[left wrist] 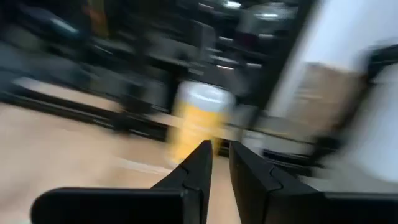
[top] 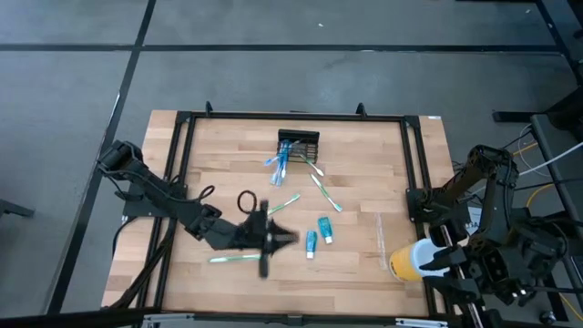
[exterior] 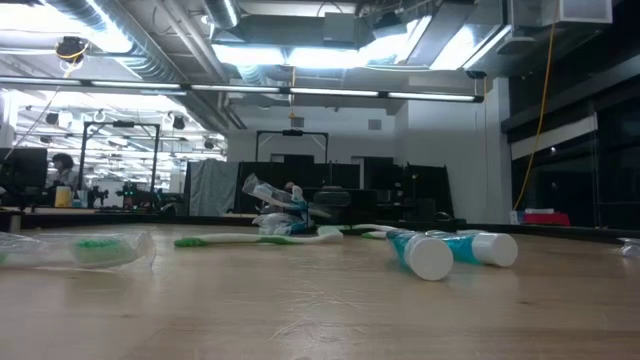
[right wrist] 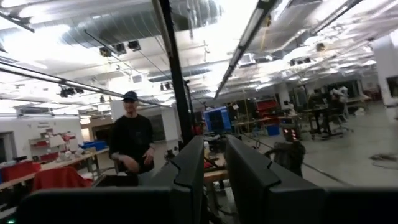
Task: Pick & Place toothbrushing station
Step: Put the wire organizer on the top center of the table upright
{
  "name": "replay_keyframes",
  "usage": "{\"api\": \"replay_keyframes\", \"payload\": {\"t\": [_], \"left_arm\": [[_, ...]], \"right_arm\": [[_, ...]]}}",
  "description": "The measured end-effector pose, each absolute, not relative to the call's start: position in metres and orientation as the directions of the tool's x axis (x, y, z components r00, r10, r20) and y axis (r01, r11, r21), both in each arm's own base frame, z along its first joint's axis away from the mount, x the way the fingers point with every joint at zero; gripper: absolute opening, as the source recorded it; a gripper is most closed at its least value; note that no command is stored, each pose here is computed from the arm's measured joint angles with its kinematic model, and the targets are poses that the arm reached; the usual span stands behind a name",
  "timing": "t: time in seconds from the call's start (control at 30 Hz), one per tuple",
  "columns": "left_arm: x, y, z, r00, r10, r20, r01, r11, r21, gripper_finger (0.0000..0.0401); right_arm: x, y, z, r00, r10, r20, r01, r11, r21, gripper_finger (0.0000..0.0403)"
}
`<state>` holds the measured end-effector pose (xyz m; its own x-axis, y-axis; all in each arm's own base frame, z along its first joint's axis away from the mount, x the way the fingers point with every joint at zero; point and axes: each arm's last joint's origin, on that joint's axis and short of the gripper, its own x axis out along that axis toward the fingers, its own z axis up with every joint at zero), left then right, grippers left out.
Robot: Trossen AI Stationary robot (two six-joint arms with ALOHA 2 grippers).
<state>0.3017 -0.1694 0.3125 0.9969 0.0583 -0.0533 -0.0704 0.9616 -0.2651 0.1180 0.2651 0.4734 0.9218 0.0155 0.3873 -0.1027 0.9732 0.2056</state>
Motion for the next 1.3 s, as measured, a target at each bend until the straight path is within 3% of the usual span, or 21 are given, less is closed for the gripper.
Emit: {"api": "replay_keyframes", "payload": {"t": [0.13, 0.23, 0.33, 0.5, 0.67, 1.03, 1.3], "left_arm": [[0.310, -0.151, 0.327, 0.954, 0.293, -0.066, -0.296, 0.954, -0.040, 0.0045], [0.315, -0.131, 0.336, 0.871, 0.475, -0.126, -0.459, 0.877, 0.140, 0.0047], [0.321, -0.100, 0.337, 0.779, 0.587, -0.220, -0.522, 0.801, 0.292, 0.0047], [0.330, -0.044, 0.322, 0.709, 0.572, -0.413, -0.471, 0.819, 0.326, 0.0046], [0.340, -0.004, 0.296, 0.626, 0.517, -0.584, -0.343, 0.855, 0.389, 0.0069], [0.354, 0.053, 0.254, 0.483, 0.499, -0.720, -0.027, 0.830, 0.557, 0.0139], [0.365, 0.086, 0.226, 0.444, 0.472, -0.762, -0.018, 0.854, 0.519, 0.0140]], "right_arm": [[0.119, 0.263, 0.471, 0.950, -0.065, 0.306, -0.004, 0.976, 0.218, 0.0070], [0.118, 0.257, 0.471, 0.965, -0.153, 0.213, 0.104, 0.969, 0.226, 0.0070], [0.116, 0.250, 0.473, 0.966, -0.219, 0.140, 0.184, 0.956, 0.230, 0.0070], [0.115, 0.246, 0.473, 0.961, -0.266, 0.082, 0.250, 0.955, 0.162, 0.0070], [0.114, 0.242, 0.477, 0.964, -0.232, 0.128, 0.216, 0.968, 0.127, 0.0070], [0.114, 0.242, 0.479, 0.964, -0.211, 0.159, 0.187, 0.970, 0.155, 0.0070], [0.122, 0.239, 0.479, 0.957, -0.241, 0.160, 0.207, 0.957, 0.201, 0.0070]]}}
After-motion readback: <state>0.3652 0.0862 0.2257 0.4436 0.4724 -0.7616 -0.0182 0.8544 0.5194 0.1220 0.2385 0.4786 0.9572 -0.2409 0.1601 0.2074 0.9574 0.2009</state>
